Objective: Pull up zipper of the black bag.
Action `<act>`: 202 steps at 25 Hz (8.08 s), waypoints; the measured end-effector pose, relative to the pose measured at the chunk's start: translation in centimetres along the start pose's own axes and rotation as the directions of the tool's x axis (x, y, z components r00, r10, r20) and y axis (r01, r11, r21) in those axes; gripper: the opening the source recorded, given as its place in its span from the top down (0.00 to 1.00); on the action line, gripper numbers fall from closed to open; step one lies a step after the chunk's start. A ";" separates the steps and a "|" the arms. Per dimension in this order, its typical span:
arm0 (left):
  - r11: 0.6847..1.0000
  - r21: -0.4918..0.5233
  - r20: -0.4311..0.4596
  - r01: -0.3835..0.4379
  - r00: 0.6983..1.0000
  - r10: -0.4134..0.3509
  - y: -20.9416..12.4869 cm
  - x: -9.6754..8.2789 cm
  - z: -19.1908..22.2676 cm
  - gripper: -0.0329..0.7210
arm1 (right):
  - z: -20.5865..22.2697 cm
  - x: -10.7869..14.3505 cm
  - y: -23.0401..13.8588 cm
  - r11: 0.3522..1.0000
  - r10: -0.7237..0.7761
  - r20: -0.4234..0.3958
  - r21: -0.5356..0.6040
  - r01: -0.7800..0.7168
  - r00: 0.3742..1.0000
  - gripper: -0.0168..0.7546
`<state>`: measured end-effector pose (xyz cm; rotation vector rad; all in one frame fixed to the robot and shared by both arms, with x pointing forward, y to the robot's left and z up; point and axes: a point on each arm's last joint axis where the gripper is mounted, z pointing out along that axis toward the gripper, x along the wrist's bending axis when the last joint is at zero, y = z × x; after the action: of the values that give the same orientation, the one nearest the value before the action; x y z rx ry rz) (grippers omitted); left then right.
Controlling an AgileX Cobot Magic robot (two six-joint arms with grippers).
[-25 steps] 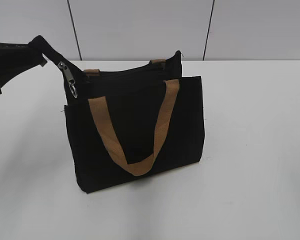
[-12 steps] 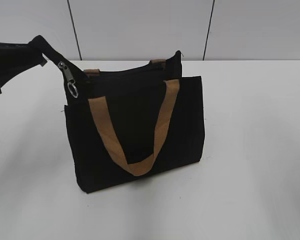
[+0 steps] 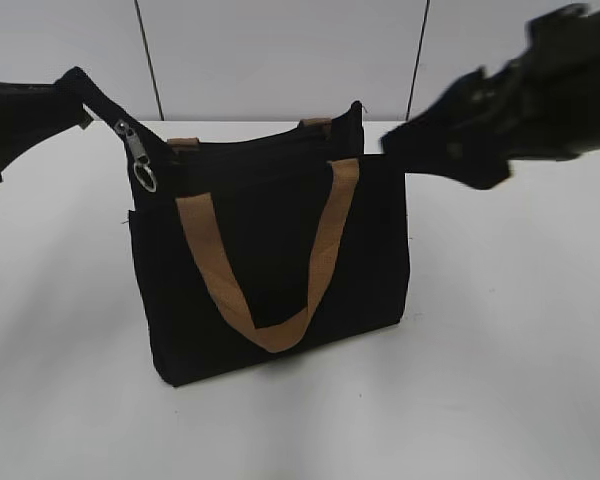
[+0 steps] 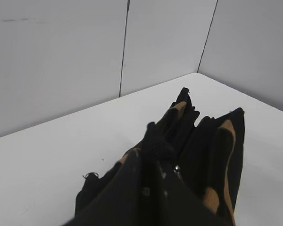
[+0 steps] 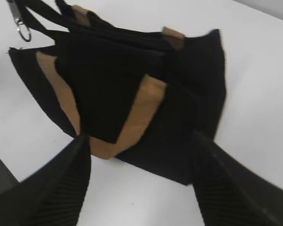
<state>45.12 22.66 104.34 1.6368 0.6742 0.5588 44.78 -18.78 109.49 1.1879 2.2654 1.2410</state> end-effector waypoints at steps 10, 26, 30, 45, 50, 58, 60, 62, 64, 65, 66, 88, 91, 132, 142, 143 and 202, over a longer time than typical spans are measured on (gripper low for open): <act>1.000 -0.008 -0.006 0.009 1.000 -0.009 0.1 0.1 0.0 0.94 | 9.9 5.7 3.2 0.991 -0.116 -0.170 0.052 0.126 0.979 0.32; 1.000 -0.008 -0.006 0.009 1.000 -0.009 0.1 0.1 0.0 0.94 | 17.2 10.0 3.0 0.980 -0.165 -0.226 0.072 0.185 0.960 0.34; 1.000 -0.008 -0.006 0.009 1.000 -0.009 0.1 0.1 0.0 0.94 | 17.2 10.1 3.3 0.990 -0.116 -0.222 0.049 0.129 0.968 0.35; 1.000 -0.008 -0.006 0.009 1.000 -0.009 0.1 0.1 0.0 0.94 | 18.3 10.2 2.8 0.996 -0.041 -0.224 0.067 0.057 0.974 0.74; 1.000 -0.006 -0.008 0.009 1.000 -0.009 0.1 0.1 0.0 0.94 | 18.3 10.2 2.8 0.997 -0.037 -0.223 0.064 0.052 0.974 0.82; 1.000 -0.003 -0.011 0.009 1.000 -0.009 0.0 0.1 0.0 0.94 | 18.1 10.3 3.0 0.998 -0.022 -0.223 0.060 0.036 0.975 0.98; 1.000 -0.003 -0.011 0.009 1.000 -0.009 0.0 0.1 0.0 0.94 | 18.1 10.3 3.0 0.998 -0.014 -0.222 0.061 0.028 0.975 0.98; 1.000 -0.003 -0.012 0.009 1.000 -0.009 0.0 0.1 0.0 0.94 | 18.0 10.3 3.1 0.998 -0.010 -0.222 0.060 0.024 0.975 0.98; 1.000 -0.003 -0.012 0.009 1.000 -0.009 0.0 0.1 0.0 0.94 | 17.9 10.3 3.2 0.998 -0.011 -0.223 0.057 0.024 0.975 0.98; 1.000 -0.003 -0.012 0.010 1.000 -0.010 0.0 0.1 0.0 0.94 | 17.8 10.3 3.2 0.998 -0.008 -0.223 0.055 0.021 0.975 0.98; 1.000 -0.004 -0.013 0.010 1.000 -0.011 0.0 0.1 0.0 0.94 | 17.6 10.3 3.4 0.999 -0.006 -0.223 0.049 0.018 0.975 0.98; 1.000 -0.004 -0.061 -0.028 0.998 0.028 0.7 0.0 -0.8 0.94 | 15.8 4.4 4.0 0.976 0.172 -0.186 0.168 -0.142 0.967 0.98; 0.999 -0.006 -0.073 -0.049 0.996 0.049 1.0 -0.2 -1.1 0.94 | 15.7 3.5 3.8 0.966 0.201 -0.176 0.198 -0.165 0.964 0.98; 0.999 0.036 -0.136 -0.033 0.990 0.037 0.5 0.2 -1.2 0.66 | 11.5 -3.7 4.1 0.935 0.261 0.050 0.233 -0.265 0.964 0.48; 0.974 0.162 -0.433 0.156 0.899 -0.072 -1.1 2.7 -2.1 0.24 | 8.8 -3.2 4.4 0.954 0.100 0.040 0.280 -0.107 0.994 0.22; 0.964 0.167 -0.501 0.208 0.860 -0.099 -1.5 3.2 -2.5 0.24 | 8.5 -3.2 4.4 0.953 0.085 0.044 0.287 -0.094 0.995 0.22; 0.789 0.450 -0.593 0.419 0.800 -0.087 -0.5 -7.6 -17.0 0.36 | -15.9 5.0 -16.6 0.972 0.223 0.511 -0.057 -0.226 0.830 0.23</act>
<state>27.96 29.41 106.70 1.8822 1.6092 0.6635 23.68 -28.51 106.02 1.6008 1.7695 0.8442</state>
